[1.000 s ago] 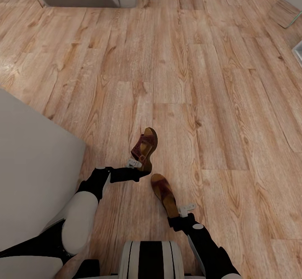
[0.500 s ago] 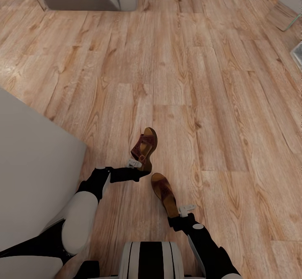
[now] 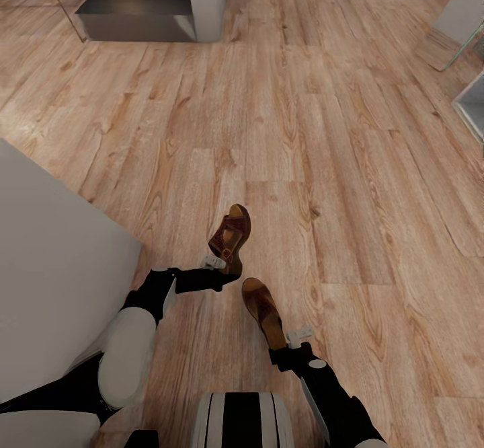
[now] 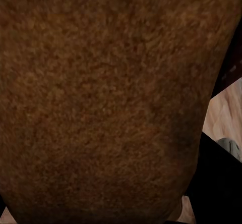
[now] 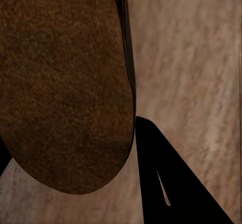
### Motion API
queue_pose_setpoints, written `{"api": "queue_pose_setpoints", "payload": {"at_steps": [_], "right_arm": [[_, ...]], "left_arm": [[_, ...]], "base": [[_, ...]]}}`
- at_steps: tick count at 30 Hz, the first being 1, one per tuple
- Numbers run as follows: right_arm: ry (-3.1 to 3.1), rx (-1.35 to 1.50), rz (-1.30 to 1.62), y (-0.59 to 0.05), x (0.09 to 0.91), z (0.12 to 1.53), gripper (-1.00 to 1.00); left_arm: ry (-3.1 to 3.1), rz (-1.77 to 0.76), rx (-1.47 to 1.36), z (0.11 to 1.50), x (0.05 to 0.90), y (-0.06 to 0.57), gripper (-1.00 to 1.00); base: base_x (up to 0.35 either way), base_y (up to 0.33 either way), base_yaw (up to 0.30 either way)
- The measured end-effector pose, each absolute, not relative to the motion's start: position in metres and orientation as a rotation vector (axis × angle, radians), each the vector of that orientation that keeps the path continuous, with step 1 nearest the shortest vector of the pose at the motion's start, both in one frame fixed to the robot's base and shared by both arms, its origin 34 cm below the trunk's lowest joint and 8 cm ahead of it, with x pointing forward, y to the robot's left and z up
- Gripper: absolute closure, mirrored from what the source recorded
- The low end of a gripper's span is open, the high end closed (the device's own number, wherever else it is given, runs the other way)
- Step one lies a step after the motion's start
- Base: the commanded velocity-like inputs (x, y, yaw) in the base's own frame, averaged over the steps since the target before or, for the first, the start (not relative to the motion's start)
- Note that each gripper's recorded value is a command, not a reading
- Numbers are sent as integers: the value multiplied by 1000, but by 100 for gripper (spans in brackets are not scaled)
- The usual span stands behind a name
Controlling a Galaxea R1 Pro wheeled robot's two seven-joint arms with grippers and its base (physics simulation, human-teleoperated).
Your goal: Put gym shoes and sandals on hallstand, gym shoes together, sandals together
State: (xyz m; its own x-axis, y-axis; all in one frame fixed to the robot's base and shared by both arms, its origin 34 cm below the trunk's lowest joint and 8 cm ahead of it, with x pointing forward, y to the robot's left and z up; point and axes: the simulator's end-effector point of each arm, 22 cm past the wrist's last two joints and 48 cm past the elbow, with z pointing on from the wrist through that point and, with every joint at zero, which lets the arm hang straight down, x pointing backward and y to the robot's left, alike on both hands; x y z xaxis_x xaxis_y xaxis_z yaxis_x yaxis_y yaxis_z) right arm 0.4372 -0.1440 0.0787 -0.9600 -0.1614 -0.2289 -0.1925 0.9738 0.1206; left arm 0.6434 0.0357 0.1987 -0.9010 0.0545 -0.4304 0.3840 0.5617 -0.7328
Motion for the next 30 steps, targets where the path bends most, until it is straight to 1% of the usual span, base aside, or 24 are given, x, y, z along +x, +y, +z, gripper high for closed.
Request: {"api": "queue_pose_setpoints", "payload": {"at_steps": [4,8,16,24,26,30], "right_arm": [[2881,-262,206,-144,446,86,100],[2863,-263,202,-144,454,93,100],[2823,-276,164,-159,470,107,100],[2761,-289,111,-181,492,126,100],[2734,-292,84,-191,501,132,100],[2695,-268,-13,-232,516,143,100]], "left_arm": [[2402,-1193,373,217,670,51,100],[2421,-1161,362,225,677,63,100],[2432,-1053,365,239,692,104,100],[2512,-851,324,221,673,130,100],[2522,-775,315,215,670,139,100],[2502,-642,314,211,666,157,100]], "base": [[0,0,0],[0,0,-11],[0,0,-87],[0,0,-54],[0,0,-11],[0,0,-5]]}}
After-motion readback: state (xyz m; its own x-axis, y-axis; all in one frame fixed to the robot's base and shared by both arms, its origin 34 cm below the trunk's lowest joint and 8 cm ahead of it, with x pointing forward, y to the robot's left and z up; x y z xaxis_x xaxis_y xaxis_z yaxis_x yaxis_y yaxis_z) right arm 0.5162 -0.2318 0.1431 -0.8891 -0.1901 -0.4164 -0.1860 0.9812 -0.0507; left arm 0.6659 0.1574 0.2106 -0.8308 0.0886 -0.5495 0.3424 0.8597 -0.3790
